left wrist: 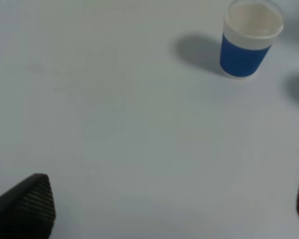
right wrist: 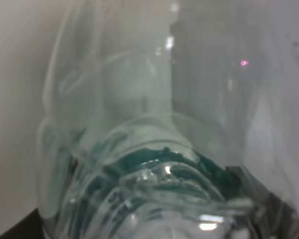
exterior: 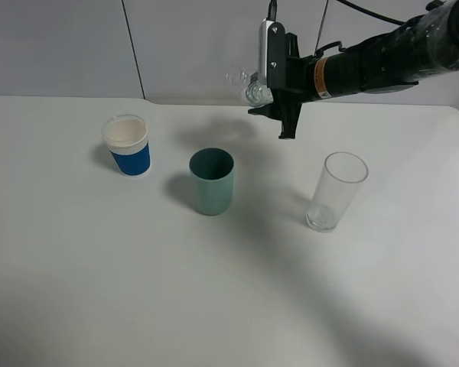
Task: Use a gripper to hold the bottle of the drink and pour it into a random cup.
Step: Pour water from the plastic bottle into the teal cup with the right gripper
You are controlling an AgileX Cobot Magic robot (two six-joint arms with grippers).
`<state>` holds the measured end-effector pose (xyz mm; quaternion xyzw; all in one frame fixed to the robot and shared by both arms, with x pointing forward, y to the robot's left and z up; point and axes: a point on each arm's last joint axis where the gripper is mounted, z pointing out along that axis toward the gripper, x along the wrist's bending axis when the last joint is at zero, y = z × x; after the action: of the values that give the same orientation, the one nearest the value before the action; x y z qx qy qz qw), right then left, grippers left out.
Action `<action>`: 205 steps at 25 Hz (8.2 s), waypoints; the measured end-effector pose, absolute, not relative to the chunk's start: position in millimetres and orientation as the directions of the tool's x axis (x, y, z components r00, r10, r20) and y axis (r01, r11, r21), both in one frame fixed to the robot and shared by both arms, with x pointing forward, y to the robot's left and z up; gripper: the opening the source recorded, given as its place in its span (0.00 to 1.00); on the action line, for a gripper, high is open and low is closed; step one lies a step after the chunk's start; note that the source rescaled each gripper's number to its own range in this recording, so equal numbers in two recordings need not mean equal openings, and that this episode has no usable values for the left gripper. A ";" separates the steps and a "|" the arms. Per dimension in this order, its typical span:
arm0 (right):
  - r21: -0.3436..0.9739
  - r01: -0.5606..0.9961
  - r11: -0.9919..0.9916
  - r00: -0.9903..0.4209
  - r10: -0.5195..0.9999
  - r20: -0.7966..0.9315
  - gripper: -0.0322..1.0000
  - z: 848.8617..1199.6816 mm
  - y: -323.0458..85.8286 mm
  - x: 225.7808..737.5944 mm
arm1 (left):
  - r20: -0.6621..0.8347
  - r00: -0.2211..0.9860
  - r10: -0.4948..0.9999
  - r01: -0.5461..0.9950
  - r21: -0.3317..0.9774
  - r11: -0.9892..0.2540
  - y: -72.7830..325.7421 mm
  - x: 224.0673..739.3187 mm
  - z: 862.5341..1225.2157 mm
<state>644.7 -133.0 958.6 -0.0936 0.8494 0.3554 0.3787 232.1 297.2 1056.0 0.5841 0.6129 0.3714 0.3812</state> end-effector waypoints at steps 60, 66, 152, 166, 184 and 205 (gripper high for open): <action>0.004 -0.739 0.674 -0.342 -0.369 -0.864 0.03 961.7 -67.6 621.7 | -0.033 -0.028 0.999 0.433 0.901 0.041 297.3 232.1 1056.0; -0.036 -0.762 0.647 -0.299 -0.401 -0.866 0.03 962.1 -66.7 621.1 | -0.033 -0.028 0.999 0.433 0.901 0.041 297.3 232.1 1056.0; -0.213 -0.813 0.543 -0.128 -0.522 -0.843 0.03 955.4 -74.5 628.3 | -0.033 -0.027 0.999 0.433 0.901 0.042 297.2 232.1 1056.0; -0.210 -0.808 0.551 -0.127 -0.510 -0.851 0.03 960.6 -74.4 627.7 | -0.033 -0.027 0.999 0.433 0.901 0.042 297.2 232.1 1056.0; -0.261 -0.804 0.534 -0.081 -0.533 -0.842 0.03 970.6 -70.1 623.6 | -0.033 -0.027 0.999 0.433 0.901 0.042 297.2 232.1 1056.0; -0.282 -0.803 0.526 -0.069 -0.551 -0.832 0.03 970.3 -67.4 622.0 | -0.033 -0.027 0.999 0.433 0.901 0.042 297.2 232.1 1056.0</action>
<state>622.0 -67.4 970.3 -0.4701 0.7198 0.1271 0.4947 232.1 297.2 1056.0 0.5841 0.6129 0.3714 0.3811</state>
